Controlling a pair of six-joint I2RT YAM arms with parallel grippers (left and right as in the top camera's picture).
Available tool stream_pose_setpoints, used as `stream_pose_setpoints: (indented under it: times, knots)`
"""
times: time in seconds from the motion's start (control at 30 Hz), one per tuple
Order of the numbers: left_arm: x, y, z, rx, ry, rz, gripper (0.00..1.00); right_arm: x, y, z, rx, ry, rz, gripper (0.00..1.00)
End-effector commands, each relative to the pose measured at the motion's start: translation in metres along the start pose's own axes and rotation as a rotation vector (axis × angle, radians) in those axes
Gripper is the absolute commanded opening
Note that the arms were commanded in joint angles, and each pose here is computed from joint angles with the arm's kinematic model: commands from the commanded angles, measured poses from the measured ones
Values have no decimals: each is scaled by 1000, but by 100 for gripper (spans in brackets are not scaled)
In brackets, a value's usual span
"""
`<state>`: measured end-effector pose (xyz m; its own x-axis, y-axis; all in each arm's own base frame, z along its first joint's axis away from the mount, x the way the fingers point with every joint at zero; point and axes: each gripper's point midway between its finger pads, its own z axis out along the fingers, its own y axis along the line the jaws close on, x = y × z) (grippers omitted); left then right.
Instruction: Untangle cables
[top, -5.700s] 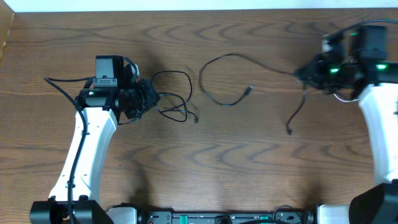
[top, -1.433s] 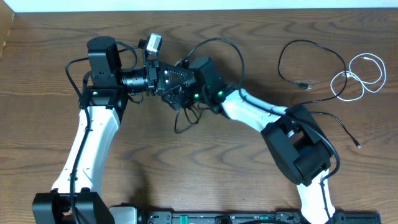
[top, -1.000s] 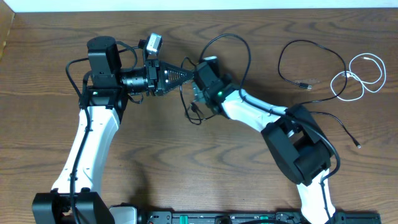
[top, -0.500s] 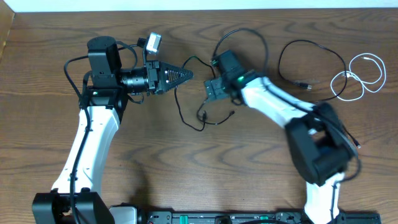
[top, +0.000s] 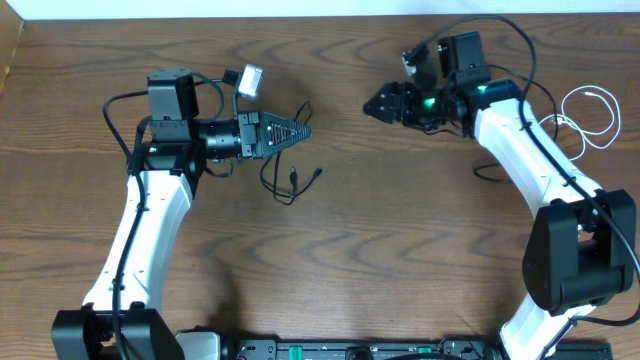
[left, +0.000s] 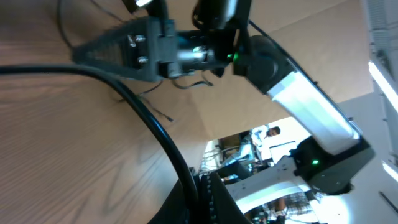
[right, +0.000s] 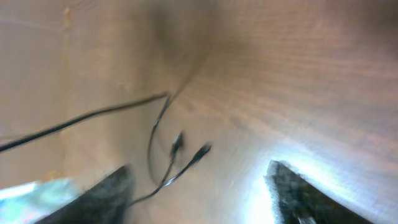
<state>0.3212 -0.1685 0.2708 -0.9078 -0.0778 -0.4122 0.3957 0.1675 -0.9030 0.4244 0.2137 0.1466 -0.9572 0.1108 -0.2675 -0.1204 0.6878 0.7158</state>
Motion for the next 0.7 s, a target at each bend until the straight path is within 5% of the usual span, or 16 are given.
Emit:
stream_pose_setpoints:
  times: [0.0, 0.13, 0.37, 0.67]
  knots:
    - [3, 16, 1, -73, -7, 90, 8, 21, 21, 2, -120, 113, 141, 48]
    - [18, 39, 1, -193, 22, 83, 8, 39, 28, 9, -108, 170, 153, 62]
    - [44, 35, 20, -176, 121, 134, 8, 55, 37, 28, -57, 203, 262, 79]
    - [59, 40, 35, -224, 184, 132, 8, 62, 54, 38, -67, 222, 325, 86]
